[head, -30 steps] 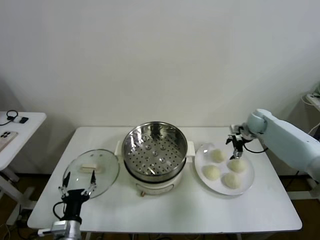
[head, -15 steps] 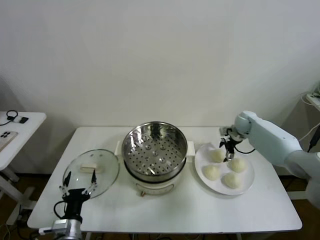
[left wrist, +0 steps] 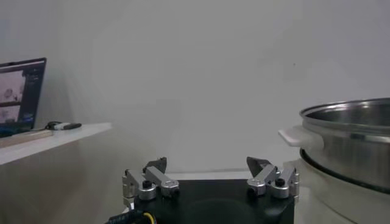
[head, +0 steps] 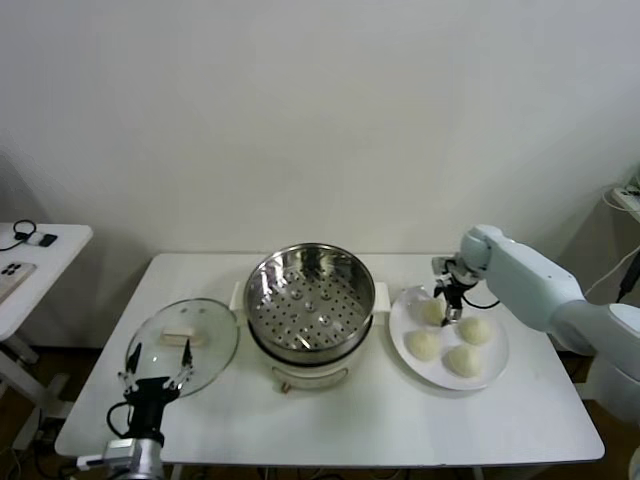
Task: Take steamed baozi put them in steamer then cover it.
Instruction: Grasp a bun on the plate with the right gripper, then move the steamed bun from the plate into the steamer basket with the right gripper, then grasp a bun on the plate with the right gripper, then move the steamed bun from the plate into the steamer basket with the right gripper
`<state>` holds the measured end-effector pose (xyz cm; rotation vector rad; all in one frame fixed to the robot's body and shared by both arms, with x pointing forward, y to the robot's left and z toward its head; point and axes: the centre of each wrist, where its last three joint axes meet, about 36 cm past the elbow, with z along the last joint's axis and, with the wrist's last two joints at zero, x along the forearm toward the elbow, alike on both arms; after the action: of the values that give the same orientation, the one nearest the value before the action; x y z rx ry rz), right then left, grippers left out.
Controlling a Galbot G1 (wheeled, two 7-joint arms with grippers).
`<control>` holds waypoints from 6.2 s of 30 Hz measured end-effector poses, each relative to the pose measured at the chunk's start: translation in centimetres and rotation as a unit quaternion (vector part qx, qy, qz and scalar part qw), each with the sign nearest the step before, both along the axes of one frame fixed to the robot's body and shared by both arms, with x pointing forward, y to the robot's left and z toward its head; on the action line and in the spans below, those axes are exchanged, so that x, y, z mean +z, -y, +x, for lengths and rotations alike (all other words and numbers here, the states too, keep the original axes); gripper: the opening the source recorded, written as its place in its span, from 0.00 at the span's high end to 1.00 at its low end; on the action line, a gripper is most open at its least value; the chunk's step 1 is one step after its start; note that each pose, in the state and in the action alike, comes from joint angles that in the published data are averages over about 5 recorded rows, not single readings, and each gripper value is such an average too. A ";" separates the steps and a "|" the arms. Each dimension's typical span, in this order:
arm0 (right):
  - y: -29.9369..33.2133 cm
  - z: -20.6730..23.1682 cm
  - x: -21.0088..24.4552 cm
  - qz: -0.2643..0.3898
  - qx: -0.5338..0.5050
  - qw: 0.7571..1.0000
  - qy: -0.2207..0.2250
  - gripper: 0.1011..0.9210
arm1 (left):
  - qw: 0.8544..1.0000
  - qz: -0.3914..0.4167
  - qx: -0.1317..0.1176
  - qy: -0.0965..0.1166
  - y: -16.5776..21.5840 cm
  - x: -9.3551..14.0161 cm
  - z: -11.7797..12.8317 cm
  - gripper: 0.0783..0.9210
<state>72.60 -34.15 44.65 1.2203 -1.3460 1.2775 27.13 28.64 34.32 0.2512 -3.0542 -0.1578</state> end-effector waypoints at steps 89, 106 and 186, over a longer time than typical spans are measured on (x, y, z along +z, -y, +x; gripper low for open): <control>-37.1 -5.3 13.2 -0.154 0.601 0.779 0.093 0.12 | 0.999 0.020 -0.026 -0.025 -0.9 -1.1 -2.3 0.12; -32.8 -5.4 20.3 -0.134 0.569 0.804 0.112 0.12 | 0.999 0.016 -0.025 -0.025 -0.6 -1.2 -2.6 0.12; -3.8 -6.9 0.6 0.034 -0.006 0.998 -0.057 0.25 | 0.999 0.001 -0.010 -0.042 -0.3 -2.1 -4.0 0.12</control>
<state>65.70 -30.32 45.26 1.3104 -1.3211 1.1454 23.18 28.92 32.20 0.2097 -2.9736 -0.1678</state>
